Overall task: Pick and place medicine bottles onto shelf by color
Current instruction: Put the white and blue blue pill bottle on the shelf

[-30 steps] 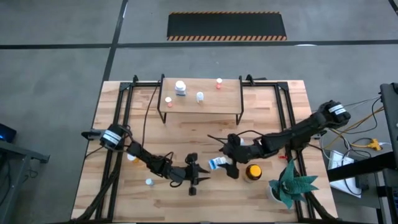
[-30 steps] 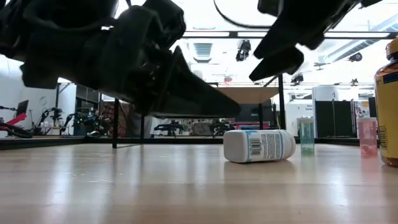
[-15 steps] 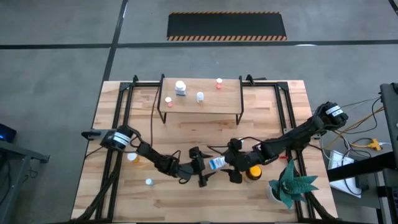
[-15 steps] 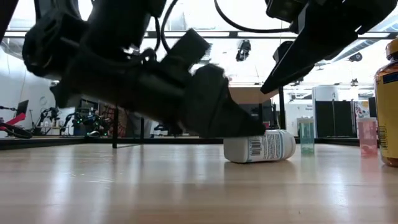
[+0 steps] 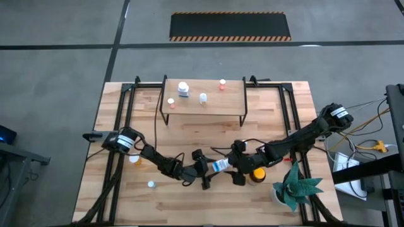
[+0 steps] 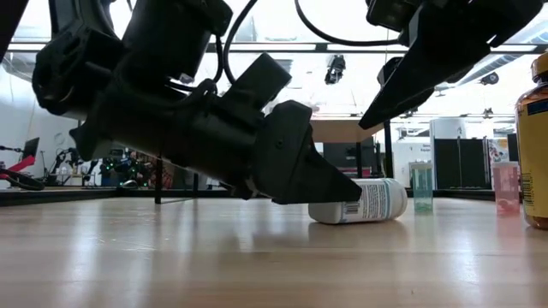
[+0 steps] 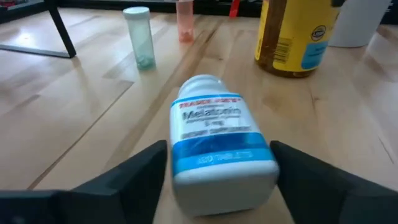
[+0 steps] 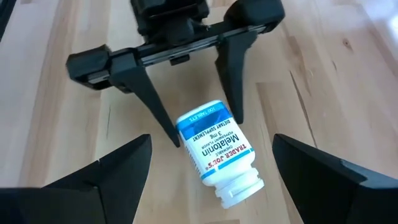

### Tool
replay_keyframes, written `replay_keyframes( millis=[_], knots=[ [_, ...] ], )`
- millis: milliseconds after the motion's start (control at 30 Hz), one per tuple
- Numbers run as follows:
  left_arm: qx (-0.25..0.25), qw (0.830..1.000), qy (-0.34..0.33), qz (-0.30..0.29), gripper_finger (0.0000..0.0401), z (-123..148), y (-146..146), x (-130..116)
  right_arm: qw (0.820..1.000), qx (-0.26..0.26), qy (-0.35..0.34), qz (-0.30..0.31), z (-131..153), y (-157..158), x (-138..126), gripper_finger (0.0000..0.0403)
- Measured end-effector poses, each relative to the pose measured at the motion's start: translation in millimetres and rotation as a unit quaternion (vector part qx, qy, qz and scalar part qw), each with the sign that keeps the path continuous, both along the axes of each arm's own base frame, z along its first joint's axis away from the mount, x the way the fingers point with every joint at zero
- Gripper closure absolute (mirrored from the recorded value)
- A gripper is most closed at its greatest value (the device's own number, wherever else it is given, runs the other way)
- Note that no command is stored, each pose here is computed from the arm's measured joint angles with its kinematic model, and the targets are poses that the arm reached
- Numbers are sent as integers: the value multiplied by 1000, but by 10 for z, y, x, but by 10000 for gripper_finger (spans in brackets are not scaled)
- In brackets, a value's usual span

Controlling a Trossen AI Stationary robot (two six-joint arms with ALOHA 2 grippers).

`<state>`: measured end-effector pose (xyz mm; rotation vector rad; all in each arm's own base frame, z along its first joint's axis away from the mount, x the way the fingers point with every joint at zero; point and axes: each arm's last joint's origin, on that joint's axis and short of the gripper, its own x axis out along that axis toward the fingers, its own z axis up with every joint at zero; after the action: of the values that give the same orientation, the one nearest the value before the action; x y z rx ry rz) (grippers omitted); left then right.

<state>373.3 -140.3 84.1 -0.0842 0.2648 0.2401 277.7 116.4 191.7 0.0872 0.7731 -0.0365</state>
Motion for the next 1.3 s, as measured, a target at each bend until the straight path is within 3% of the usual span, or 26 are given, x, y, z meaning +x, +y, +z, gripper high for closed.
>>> replay_keyframes(
  millis=[167,333,500,733,1067,1300],
  knots=[
    [1,1000,0,0,202,-1,1,-2,1000,-5,-6,-20,8,-12,0,78],
    [17,1000,2,-7,202,5,-51,-17,1000,-1,-14,-23,49,-19,-11,78],
    [119,993,0,20,202,139,-197,-77,998,31,-38,-41,212,-46,-71,78],
    [268,961,3,62,202,489,-462,-197,989,98,-82,-78,528,-118,-231,78],
    [349,935,-28,58,202,828,-615,-102,977,152,-104,-107,650,-142,-285,78],
    [357,931,-31,63,202,901,-613,-53,978,166,-95,-83,649,-123,-283,78]
  ],
)
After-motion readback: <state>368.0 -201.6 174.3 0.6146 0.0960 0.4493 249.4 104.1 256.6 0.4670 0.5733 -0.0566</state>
